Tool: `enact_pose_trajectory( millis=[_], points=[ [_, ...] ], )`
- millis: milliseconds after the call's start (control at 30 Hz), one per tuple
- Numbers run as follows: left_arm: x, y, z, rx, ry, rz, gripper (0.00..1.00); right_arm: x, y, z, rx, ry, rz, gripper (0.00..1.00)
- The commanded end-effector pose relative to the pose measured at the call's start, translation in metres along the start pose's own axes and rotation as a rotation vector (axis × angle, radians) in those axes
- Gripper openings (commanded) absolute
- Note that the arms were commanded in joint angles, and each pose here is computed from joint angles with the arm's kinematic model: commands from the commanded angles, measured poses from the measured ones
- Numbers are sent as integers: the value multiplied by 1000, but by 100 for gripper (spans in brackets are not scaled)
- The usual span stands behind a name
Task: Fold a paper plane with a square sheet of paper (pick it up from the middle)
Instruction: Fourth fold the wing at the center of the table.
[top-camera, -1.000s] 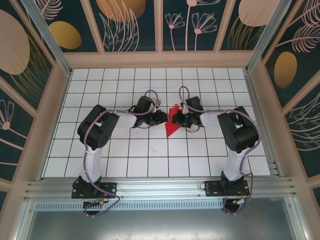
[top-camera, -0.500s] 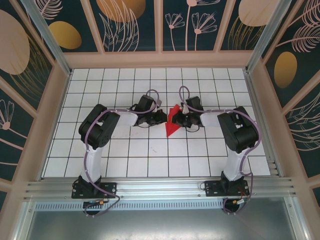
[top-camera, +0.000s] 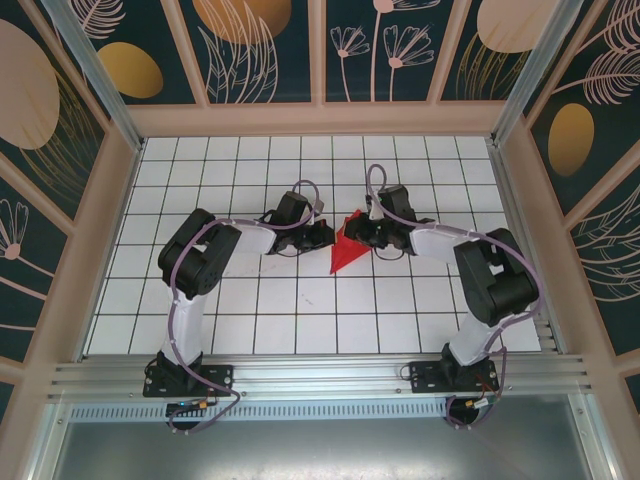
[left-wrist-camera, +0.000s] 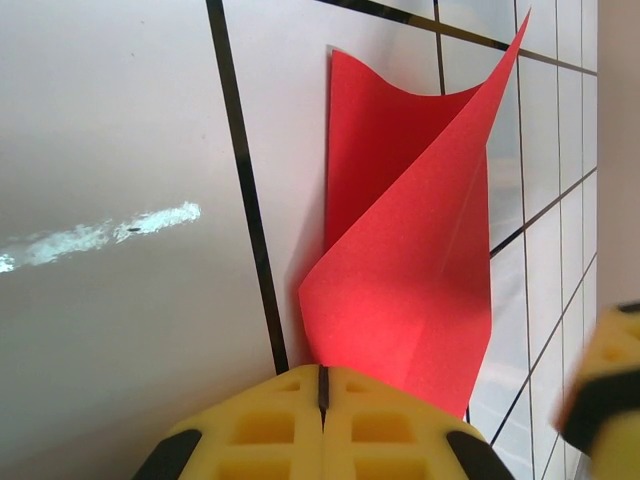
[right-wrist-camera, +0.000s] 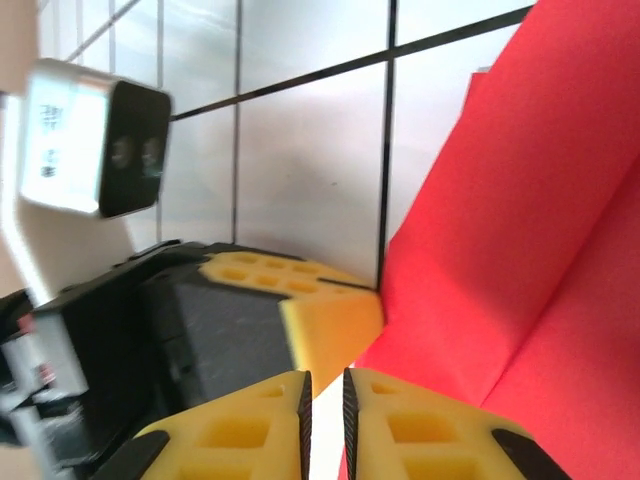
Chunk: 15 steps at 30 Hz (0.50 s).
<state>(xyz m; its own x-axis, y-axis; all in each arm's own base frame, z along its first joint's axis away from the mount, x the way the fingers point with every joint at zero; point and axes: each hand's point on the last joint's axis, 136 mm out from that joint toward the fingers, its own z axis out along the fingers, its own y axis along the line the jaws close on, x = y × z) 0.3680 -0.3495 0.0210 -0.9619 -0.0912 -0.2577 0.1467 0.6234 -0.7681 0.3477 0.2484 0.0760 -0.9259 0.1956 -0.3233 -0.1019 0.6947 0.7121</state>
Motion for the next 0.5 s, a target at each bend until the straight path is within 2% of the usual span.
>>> enact_pose_trajectory(
  millis=[0, 200, 467],
  points=[
    [5, -2, 1, 17, 6, 1, 0, 18, 9, -4, -62, 27, 43, 17],
    [4, -1, 1, 11, -2, 4, 0, 50, 15, 16, -76, 79, 74, 13],
    [5, 5, 3, -11, 3, 2, 0, 69, 11, 30, -88, 119, 103, 11]
  ],
)
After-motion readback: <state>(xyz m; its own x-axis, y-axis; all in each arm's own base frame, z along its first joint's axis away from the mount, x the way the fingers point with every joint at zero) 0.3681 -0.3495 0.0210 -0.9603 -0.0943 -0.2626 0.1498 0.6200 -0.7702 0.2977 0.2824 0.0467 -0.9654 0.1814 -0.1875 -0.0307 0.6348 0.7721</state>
